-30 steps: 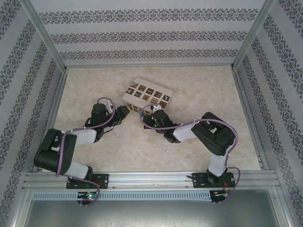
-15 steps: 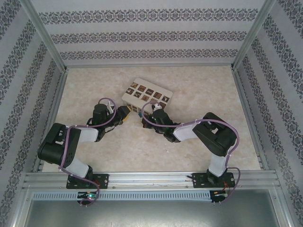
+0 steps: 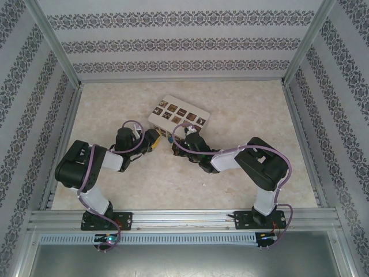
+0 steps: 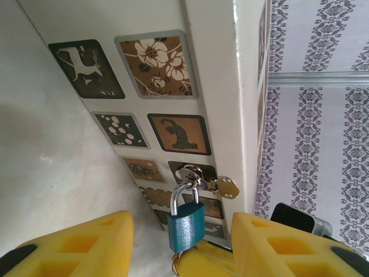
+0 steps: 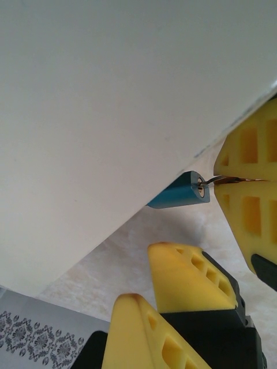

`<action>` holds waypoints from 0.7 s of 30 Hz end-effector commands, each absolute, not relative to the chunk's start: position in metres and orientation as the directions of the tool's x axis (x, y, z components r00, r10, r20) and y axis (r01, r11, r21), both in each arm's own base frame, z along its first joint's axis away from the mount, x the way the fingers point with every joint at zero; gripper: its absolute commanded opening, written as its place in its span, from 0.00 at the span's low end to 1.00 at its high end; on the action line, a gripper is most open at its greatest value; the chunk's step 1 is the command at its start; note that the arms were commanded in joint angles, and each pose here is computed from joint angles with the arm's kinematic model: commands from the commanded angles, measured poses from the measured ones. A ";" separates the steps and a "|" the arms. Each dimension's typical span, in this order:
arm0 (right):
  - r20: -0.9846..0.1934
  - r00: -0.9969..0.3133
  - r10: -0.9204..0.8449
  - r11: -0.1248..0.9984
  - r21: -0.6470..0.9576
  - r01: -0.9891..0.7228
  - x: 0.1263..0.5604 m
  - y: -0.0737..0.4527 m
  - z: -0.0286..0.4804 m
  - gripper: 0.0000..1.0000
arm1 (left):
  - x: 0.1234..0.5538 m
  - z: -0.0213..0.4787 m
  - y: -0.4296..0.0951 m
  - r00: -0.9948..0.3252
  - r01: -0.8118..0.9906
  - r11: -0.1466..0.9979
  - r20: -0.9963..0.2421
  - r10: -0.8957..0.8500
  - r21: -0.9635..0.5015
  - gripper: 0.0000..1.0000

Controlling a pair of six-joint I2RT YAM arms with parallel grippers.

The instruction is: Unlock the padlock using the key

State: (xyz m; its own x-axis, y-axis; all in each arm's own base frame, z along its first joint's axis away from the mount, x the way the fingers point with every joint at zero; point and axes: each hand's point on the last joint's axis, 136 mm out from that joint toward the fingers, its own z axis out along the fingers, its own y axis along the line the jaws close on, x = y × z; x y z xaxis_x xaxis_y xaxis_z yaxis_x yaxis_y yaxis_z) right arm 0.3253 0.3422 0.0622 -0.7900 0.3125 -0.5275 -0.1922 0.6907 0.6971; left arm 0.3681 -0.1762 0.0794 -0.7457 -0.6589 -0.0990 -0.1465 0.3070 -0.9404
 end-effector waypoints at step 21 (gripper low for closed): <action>-0.528 -0.767 0.364 0.622 0.751 -0.222 0.341 0.358 0.098 0.00 | 0.387 0.078 -0.216 -0.781 -0.122 0.170 -0.011 -0.624 -0.978 0.42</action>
